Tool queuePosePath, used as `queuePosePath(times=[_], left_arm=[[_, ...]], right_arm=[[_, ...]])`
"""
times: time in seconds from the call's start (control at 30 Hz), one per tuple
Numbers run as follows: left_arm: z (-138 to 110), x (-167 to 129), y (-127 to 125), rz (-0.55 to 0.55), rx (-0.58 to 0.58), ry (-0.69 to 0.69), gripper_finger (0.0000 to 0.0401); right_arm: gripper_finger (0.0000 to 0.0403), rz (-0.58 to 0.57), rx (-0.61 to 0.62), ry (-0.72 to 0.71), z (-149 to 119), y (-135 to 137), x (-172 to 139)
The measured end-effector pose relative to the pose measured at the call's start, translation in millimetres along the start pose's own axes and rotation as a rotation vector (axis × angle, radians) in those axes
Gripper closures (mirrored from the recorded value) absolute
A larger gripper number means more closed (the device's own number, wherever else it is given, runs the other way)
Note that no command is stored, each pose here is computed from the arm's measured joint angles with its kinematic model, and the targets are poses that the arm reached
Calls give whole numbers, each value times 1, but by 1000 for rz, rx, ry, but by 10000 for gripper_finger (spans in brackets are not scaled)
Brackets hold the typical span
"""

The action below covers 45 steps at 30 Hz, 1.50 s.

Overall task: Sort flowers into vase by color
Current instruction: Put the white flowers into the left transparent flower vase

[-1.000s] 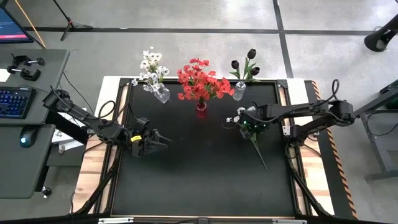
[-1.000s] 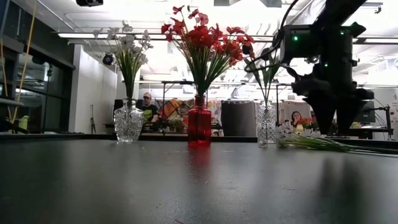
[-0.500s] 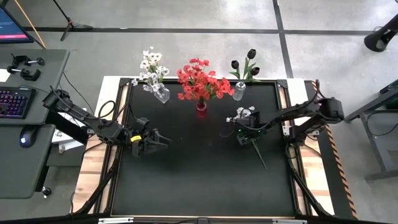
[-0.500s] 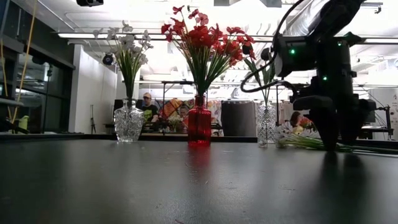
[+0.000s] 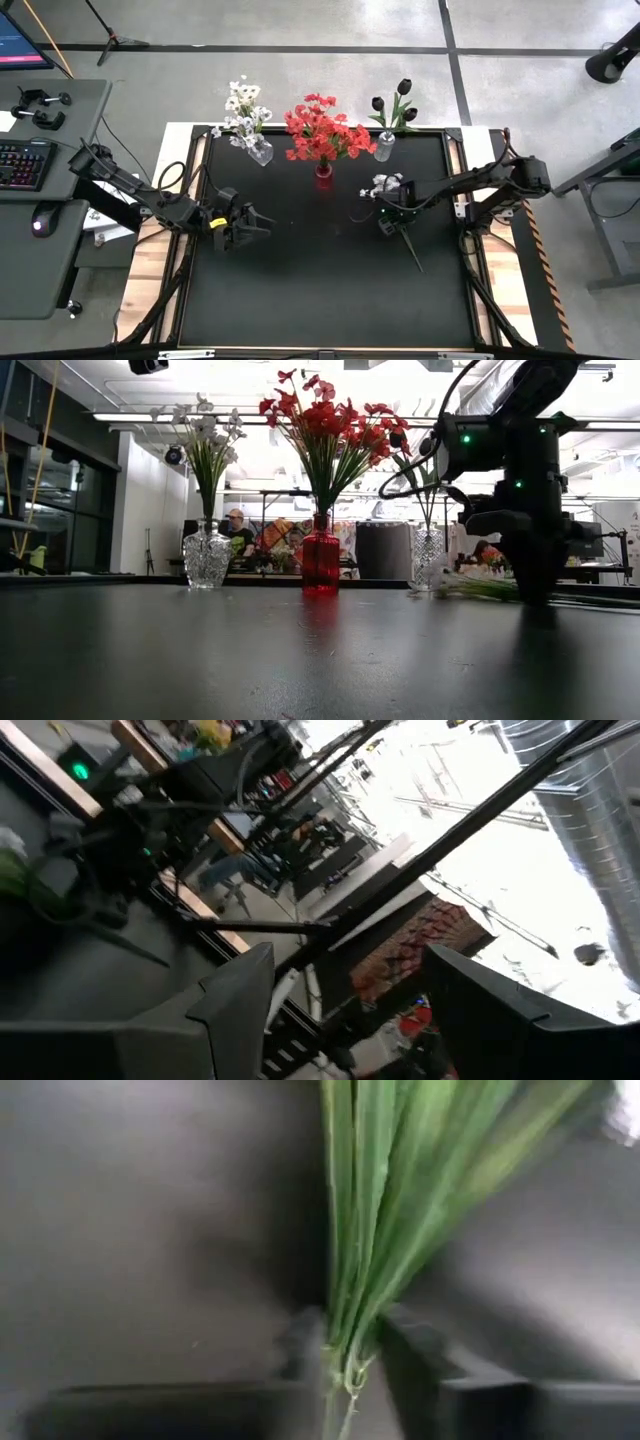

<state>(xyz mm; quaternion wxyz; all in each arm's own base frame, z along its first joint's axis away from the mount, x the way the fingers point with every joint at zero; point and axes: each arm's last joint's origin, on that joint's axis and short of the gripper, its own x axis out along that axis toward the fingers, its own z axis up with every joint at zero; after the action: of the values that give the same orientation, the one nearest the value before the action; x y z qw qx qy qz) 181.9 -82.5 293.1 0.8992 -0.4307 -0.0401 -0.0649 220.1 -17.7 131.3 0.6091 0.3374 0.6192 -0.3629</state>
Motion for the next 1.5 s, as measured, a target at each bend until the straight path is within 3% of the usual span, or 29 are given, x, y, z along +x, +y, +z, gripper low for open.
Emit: queuePosePath(times=[0.1,0.3,0.43,0.47,0.6,0.7,0.8,0.9,1.03,1.3,1.5], left_arm=[[0,0,1,21,54,-14,160],[-16,1,15,193,180,69,160],[-39,7,29,297,195,177,160],[-46,10,32,311,205,199,160],[-68,24,39,338,250,185,160],[-74,35,40,298,280,122,160],[-71,44,37,243,320,34,160],[-59,56,26,209,395,-22,160],[-37,73,7,155,514,-50,160],[-6,95,-12,125,587,-17,160],[-2,97,-10,137,529,-15,160]], right_arm=[[379,6,-67,-14,-5,4,-1],[396,39,-173,-41,-29,10,-24],[398,227,-197,-96,-49,17,-53],[399,279,-211,-109,-55,20,-58],[400,662,-344,-251,-75,46,-89],[400,988,-423,-472,-84,71,-118],[401,1200,-379,-769,-80,83,-147],[402,1246,-344,-998,-69,86,-163],[402,1214,-382,-1127,-55,92,-184],[402,1160,-554,-1198,-37,128,-209],[403,1111,-654,-1196,-31,152,-217]])
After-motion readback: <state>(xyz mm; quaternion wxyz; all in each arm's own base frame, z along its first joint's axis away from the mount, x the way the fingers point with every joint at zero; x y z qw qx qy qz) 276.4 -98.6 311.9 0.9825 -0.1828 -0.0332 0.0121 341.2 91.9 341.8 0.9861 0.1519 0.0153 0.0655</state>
